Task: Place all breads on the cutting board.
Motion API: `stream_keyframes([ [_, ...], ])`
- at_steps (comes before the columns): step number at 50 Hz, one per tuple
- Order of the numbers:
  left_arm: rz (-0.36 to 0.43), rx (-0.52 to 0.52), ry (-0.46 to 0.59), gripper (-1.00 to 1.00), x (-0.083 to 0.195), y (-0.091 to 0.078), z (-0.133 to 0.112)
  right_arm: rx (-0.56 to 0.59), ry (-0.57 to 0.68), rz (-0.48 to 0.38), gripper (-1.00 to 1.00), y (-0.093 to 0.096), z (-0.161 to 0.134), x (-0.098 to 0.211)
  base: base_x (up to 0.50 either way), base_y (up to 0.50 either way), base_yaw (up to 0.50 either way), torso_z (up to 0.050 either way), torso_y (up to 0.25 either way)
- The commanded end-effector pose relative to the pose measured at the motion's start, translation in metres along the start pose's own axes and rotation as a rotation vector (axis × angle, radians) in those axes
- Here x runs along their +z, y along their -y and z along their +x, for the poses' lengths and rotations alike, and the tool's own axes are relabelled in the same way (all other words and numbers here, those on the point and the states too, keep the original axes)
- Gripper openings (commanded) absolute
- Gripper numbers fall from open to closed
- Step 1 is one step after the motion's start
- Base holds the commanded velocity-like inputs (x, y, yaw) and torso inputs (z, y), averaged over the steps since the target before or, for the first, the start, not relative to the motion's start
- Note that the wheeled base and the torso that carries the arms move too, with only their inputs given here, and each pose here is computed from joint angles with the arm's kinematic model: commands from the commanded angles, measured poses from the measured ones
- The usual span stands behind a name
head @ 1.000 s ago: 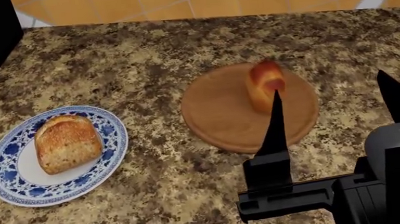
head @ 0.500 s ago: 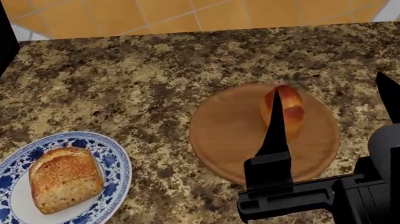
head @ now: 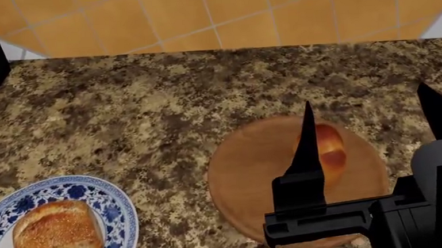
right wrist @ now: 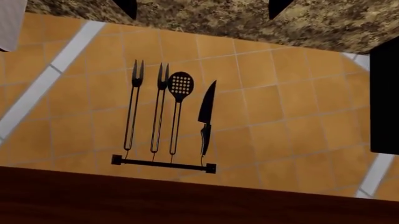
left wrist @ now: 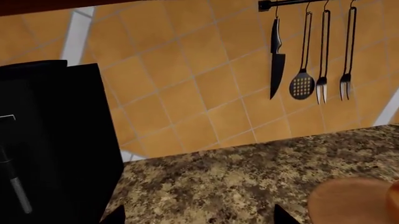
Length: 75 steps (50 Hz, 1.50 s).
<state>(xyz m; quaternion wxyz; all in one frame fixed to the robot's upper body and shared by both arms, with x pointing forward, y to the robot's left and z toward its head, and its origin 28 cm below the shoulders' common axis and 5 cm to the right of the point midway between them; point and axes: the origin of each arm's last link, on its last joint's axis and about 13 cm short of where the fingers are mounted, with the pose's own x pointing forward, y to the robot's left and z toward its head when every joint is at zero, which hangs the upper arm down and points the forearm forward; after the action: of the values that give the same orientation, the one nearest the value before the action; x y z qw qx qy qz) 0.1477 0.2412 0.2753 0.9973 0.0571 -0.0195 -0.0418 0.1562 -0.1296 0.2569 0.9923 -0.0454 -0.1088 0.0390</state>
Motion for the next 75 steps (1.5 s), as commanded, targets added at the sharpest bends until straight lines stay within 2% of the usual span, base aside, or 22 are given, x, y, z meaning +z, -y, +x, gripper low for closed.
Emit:
stream_keyframes([
  [1,-0.002,-0.005,-0.005,1.0,-0.001,0.001,0.0,0.0,-0.002,0.001,1.0,0.0,0.0,0.0,0.19,0.0,0.0,0.0,0.0],
  [20,-0.001,-0.043,0.01,1.0,0.008,0.0,0.002,-0.004,-0.001,0.002,1.0,0.002,-0.001,0.001,0.19,0.0,0.0,0.0,0.001],
  [21,-0.005,-0.089,-0.003,1.0,0.008,0.001,0.002,-0.006,-0.001,-0.001,1.0,0.002,-0.001,0.001,0.18,0.0,0.0,0.0,0.0],
  [22,0.022,-0.113,-0.009,1.0,0.008,0.002,0.001,-0.005,-0.008,0.0,1.0,0.002,-0.001,0.001,0.18,0.0,0.0,0.0,0.0],
  [23,-0.003,-0.138,-0.015,1.0,0.009,0.002,0.0,-0.004,-0.011,0.003,1.0,0.003,-0.001,0.001,0.18,0.0,0.0,0.0,0.0],
  [27,0.019,-0.153,-0.009,1.0,0.021,-0.005,0.002,-0.001,-0.046,-0.006,1.0,0.003,0.001,-0.001,0.11,0.0,0.0,0.0,0.0],
  [28,0.009,-0.188,-0.005,1.0,0.026,-0.01,0.004,-0.001,-0.045,0.006,1.0,0.004,0.001,0.0,0.0,0.0,0.0,0.0,0.0],
  [30,0.078,-0.326,0.036,1.0,0.029,-0.012,0.004,-0.004,-0.048,0.015,1.0,0.005,0.002,0.002,0.0,0.0,0.0,0.0,0.005],
  [33,0.132,-0.321,-0.006,1.0,0.037,-0.029,0.017,-0.006,-0.054,0.015,1.0,0.007,0.0,0.006,0.0,0.0,0.0,0.0,0.0],
  [35,0.13,-0.343,-0.027,1.0,0.045,-0.038,0.021,-0.007,-0.054,0.017,1.0,0.008,-0.002,0.007,0.0,0.0,0.0,0.0,0.0],
  [39,0.181,-0.396,-0.105,1.0,0.059,-0.053,0.031,0.001,-0.062,0.014,1.0,0.011,0.001,0.012,0.0,0.0,0.0,0.0,0.0],
  [44,0.224,-0.491,-0.175,1.0,0.064,-0.055,0.04,0.008,-0.067,-0.005,1.0,0.012,0.006,0.018,0.0,0.0,0.0,0.0,0.0],
  [46,0.236,-0.616,-0.235,1.0,0.069,-0.057,0.043,0.011,-0.074,-0.004,1.0,0.013,0.007,0.019,0.0,0.0,0.0,0.0,0.0],
  [47,0.281,-0.641,-0.264,1.0,0.07,-0.057,0.045,0.011,-0.076,-0.008,1.0,0.014,0.008,0.019,0.0,0.0,0.0,0.0,0.0],
  [50,0.341,-0.752,-0.38,1.0,0.074,-0.06,0.051,0.01,-0.078,-0.014,1.0,0.015,0.009,0.02,0.0,0.0,0.0,0.0,0.0],
  [57,0.427,-0.808,-0.497,1.0,0.085,-0.069,0.057,0.01,-0.078,-0.021,1.0,0.014,0.009,0.022,0.0,0.0,0.0,0.0,0.0],
  [63,0.492,-0.928,-0.636,1.0,0.077,-0.061,0.059,0.01,-0.081,-0.024,1.0,0.014,0.01,0.022,0.0,0.0,0.0,0.0,0.0],
  [64,0.501,-0.921,-0.646,1.0,0.076,-0.06,0.063,0.007,-0.082,-0.025,1.0,0.014,0.01,0.021,0.0,0.0,0.0,0.0,0.0],
  [75,0.541,-0.998,-0.753,1.0,0.066,-0.057,0.067,0.005,-0.086,-0.018,1.0,0.015,0.013,0.016,0.0,0.0,0.0,0.0,0.0],
])
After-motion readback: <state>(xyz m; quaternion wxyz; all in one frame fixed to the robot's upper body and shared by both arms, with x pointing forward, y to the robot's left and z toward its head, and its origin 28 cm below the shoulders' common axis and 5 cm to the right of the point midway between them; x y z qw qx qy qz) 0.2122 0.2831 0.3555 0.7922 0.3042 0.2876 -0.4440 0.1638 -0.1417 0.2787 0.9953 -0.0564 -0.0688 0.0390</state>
